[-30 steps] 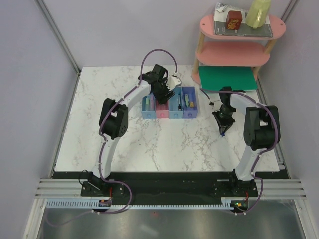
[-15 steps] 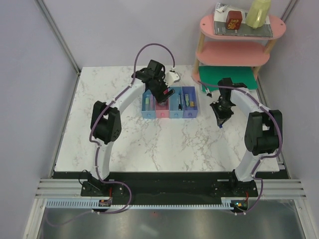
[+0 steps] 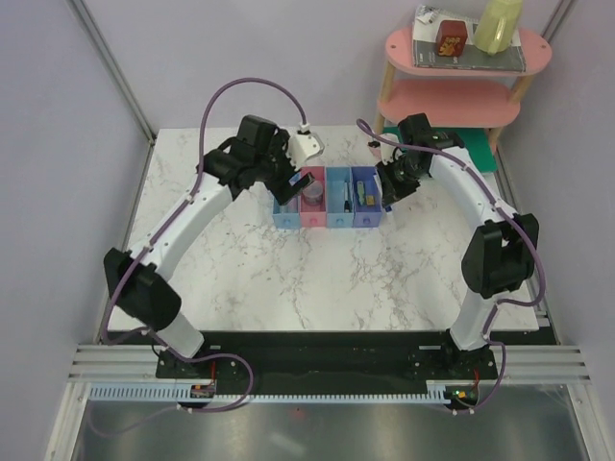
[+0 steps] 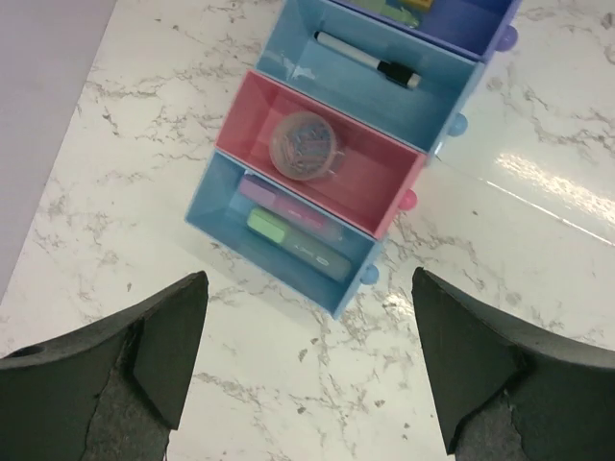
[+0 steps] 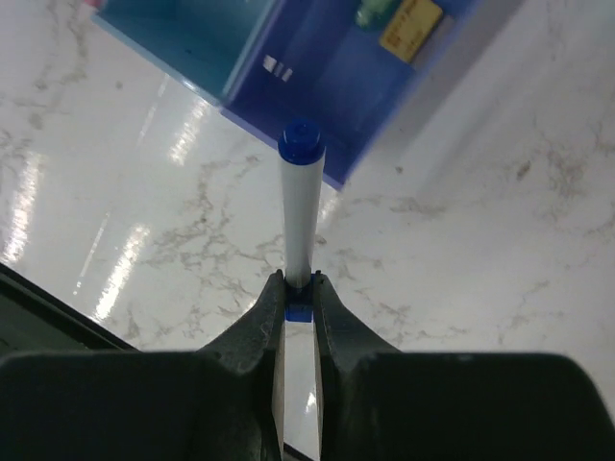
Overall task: Sort the stationery into containers
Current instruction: Place the pen in the storage box.
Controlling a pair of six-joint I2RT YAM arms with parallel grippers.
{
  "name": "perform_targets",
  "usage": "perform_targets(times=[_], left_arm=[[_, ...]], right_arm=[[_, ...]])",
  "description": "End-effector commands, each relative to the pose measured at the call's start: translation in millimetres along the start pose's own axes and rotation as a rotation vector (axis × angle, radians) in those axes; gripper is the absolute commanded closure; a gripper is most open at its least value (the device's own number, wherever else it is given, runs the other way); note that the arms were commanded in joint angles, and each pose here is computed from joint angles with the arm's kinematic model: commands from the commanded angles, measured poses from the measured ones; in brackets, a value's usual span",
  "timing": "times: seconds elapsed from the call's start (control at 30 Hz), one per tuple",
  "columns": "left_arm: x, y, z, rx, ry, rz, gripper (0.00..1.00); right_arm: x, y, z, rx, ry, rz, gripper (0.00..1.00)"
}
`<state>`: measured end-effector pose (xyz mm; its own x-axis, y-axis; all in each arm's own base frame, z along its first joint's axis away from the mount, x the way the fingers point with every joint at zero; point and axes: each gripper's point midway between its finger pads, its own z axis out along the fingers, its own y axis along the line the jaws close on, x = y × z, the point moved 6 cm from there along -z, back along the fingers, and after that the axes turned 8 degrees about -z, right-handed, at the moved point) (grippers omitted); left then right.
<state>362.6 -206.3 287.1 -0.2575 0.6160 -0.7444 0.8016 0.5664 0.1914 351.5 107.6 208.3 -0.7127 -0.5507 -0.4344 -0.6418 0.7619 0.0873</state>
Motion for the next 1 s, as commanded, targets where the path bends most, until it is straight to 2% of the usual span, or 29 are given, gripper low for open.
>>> perform_targets(times=[0.0, 0.03, 0.33, 0.57, 0.8, 0.97], left_arm=[[29.0, -20.1, -42.1, -0.014, 0.022, -0.003, 0.07], [45.3, -26.3, -44.4, -0.012, 0.058, -0.004, 0.07], [108.2, -59.4, -108.0, -0.031, 0.153, 0.072, 0.04], [102.9, -58.8, -123.8, -0.063, 0.13, 0.067, 0.01], [103.0, -60.6, -120.8, -0.045, 0.129, 0.059, 0.02], [100.6, -59.9, -118.6, -0.036, 0.128, 0.061, 0.02]], right_arm=[[-37.5, 12.3, 15.4, -0.164, -0.143, 0.005, 1.0], [-43.2, 11.6, 22.4, -0.177, -0.153, 0.012, 1.0], [-88.9, 25.1, 69.9, -0.315, -0.25, -0.037, 1.0], [-105.6, 39.3, 101.0, -0.361, -0.27, -0.041, 1.0], [-93.6, 35.2, 119.4, -0.34, -0.235, -0.032, 1.0], [-86.6, 34.3, 121.1, -0.322, -0.227, -0.037, 0.94]])
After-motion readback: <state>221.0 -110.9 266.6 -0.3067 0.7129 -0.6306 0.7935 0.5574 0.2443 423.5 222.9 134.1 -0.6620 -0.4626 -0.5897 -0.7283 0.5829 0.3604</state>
